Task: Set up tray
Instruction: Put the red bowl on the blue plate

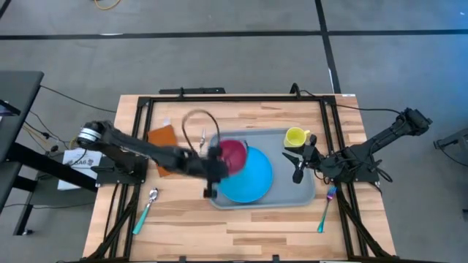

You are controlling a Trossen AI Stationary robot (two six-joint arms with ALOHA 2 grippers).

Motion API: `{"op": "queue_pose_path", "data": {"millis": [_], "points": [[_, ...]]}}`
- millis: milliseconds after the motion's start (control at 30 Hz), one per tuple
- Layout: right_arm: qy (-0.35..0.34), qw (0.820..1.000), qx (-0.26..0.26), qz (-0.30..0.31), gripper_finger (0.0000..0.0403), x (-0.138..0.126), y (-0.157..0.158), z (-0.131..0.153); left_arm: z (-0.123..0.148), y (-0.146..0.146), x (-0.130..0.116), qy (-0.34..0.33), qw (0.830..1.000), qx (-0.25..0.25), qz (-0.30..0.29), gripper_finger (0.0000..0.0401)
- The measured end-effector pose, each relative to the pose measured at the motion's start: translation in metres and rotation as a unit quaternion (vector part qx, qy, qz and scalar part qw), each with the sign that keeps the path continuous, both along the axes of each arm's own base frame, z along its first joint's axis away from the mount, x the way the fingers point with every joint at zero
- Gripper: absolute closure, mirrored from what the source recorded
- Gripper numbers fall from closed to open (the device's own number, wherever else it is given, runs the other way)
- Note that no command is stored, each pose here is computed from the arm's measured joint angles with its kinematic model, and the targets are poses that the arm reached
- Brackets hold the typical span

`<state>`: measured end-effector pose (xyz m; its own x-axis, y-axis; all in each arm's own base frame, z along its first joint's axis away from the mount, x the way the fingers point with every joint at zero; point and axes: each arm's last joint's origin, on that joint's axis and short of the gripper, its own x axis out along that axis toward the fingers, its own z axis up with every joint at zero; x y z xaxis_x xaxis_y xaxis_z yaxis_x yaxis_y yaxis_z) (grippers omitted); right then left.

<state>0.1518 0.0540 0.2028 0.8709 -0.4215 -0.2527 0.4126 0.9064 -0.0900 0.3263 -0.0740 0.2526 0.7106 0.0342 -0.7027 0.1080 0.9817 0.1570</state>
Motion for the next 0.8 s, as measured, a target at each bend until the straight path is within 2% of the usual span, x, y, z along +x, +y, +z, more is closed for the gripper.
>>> {"op": "queue_pose_path", "data": {"millis": [133,233,367,600,800], "points": [[-0.002,1.0,0.001,0.001,0.031,0.0,0.0,0.0,-0.024,-0.027,0.018,0.038,0.996,0.042,-0.068,0.04],[-0.002,1.0,0.002,0.002,0.031,0.0,0.0,0.0,-0.034,-0.038,0.031,0.07,0.987,0.076,-0.125,0.04],[0.0,1.0,0.004,0.008,0.031,0.0,0.001,0.0,-0.044,-0.044,0.05,0.107,0.975,0.081,-0.177,0.04],[0.002,1.0,0.008,0.02,0.031,0.0,0.001,0.0,-0.049,-0.04,0.069,0.189,0.965,0.081,-0.163,0.04],[0.007,1.0,0.008,0.024,0.031,0.0,0.002,-0.001,-0.048,-0.032,0.074,0.194,0.969,0.064,-0.135,0.0379]]}}
